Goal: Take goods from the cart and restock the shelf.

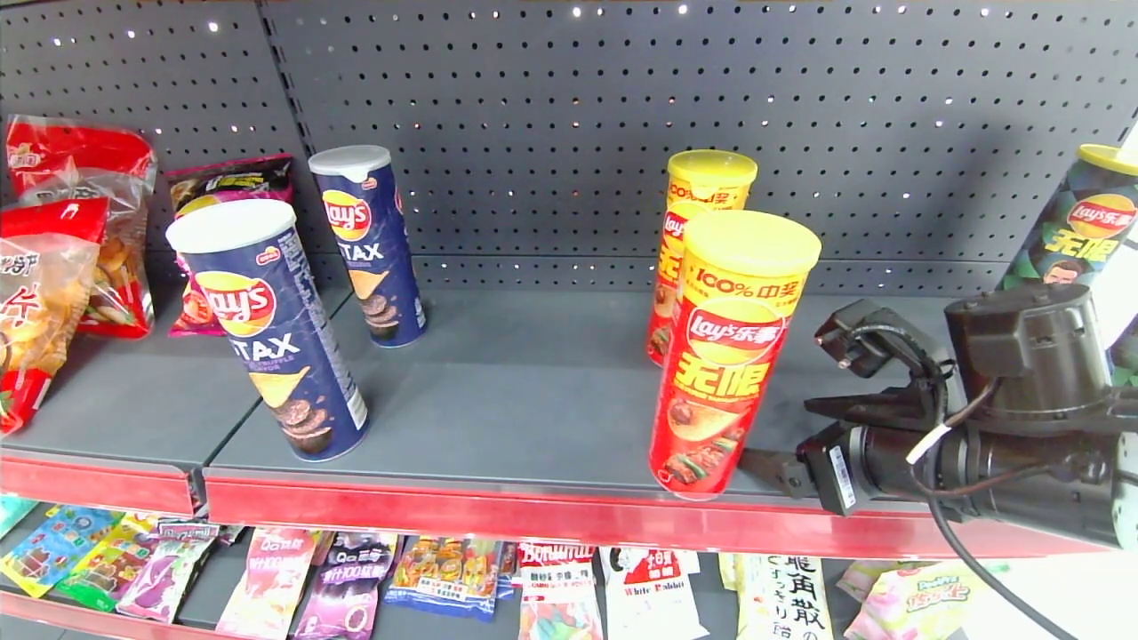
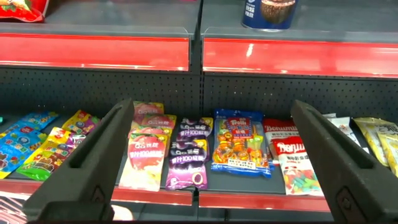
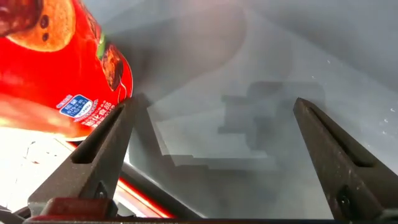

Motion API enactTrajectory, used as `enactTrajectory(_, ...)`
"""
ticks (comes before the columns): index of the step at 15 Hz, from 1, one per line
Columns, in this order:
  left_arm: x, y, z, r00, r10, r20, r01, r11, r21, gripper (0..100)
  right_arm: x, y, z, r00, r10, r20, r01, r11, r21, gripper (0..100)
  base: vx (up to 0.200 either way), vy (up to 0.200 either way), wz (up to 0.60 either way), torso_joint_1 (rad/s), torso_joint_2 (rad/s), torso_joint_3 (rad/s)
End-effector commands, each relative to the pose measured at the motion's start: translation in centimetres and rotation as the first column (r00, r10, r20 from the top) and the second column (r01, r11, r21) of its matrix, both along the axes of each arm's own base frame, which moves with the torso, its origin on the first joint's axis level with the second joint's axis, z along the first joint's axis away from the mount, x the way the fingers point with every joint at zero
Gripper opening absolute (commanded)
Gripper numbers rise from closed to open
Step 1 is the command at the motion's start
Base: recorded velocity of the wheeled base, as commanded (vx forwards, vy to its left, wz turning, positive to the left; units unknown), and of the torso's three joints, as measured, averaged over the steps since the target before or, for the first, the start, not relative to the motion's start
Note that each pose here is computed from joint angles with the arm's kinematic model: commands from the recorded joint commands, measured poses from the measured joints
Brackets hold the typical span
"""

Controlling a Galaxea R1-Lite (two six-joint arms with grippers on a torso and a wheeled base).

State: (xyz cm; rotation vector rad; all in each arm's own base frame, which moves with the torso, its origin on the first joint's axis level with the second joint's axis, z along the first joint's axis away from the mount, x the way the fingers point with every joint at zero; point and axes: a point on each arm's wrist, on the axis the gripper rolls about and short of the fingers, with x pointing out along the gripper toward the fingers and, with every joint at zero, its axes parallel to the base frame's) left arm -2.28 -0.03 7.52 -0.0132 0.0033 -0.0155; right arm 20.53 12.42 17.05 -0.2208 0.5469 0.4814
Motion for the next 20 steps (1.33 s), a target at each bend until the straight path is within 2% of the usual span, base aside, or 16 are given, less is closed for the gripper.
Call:
enactTrajectory(1, 0.0, 0.0, 0.0, 1.0, 0.0, 0.0, 0.0, 1.0, -0.001, 100, 0.1, 0.3, 0.0, 1.0, 0.007, 0.001, -0.007, 1.0, 0.0, 100, 0.0, 0.0, 0.0, 0.0, 0.0, 0.0)
enactTrajectory(15, 0.0, 0.0, 0.0, 1.0, 0.0, 0.0, 0.0, 1.0, -0.001, 100, -0.2, 1.6, 0.2, 0.999, 0.053, 0.003, -0.053, 0.999, 0.006, 100, 0.0, 0.0, 0.0, 0.0, 0.0, 0.0)
enactTrajectory(20, 0.0, 0.0, 0.0, 1.0, 0.0, 0.0, 0.0, 1.0, -0.001, 100, -0.8, 0.6, 0.5, 1.0, 0.006, 0.004, -0.006, 0.999, 0.043, 100, 0.0, 0.0, 0.0, 0.0, 0.0, 0.0)
